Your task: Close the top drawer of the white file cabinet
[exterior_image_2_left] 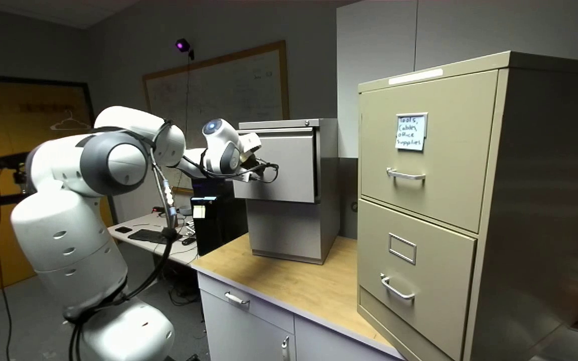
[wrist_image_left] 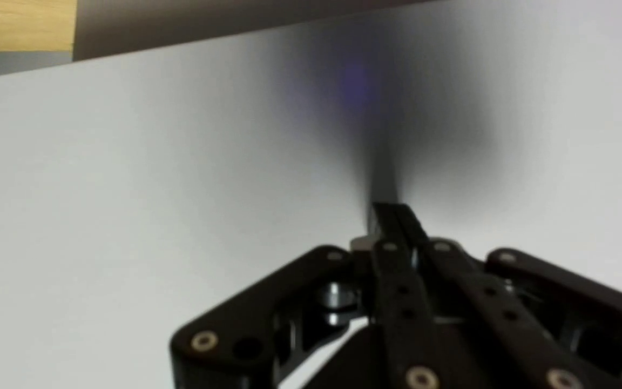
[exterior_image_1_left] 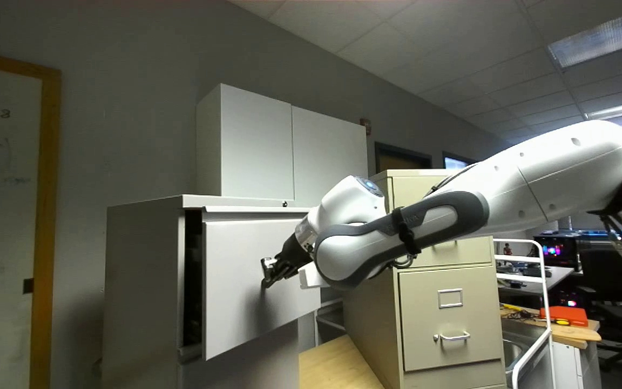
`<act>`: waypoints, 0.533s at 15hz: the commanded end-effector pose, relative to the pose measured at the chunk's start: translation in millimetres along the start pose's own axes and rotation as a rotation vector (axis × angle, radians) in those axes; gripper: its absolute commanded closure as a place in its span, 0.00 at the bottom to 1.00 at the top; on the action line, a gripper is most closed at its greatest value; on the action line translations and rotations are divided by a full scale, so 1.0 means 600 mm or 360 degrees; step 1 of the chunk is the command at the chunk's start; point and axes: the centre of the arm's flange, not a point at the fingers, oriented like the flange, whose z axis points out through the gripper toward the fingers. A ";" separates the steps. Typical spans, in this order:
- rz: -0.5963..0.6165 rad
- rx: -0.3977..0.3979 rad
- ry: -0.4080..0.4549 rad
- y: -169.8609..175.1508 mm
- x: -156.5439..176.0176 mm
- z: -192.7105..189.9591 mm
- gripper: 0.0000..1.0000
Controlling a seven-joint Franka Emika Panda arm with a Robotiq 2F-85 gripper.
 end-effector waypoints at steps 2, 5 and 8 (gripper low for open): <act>0.0017 0.0029 -0.0004 -0.054 0.077 0.079 0.95; 0.0010 0.0010 -0.0019 -0.059 0.099 0.117 0.95; 0.0004 0.0000 -0.0030 -0.064 0.115 0.143 0.95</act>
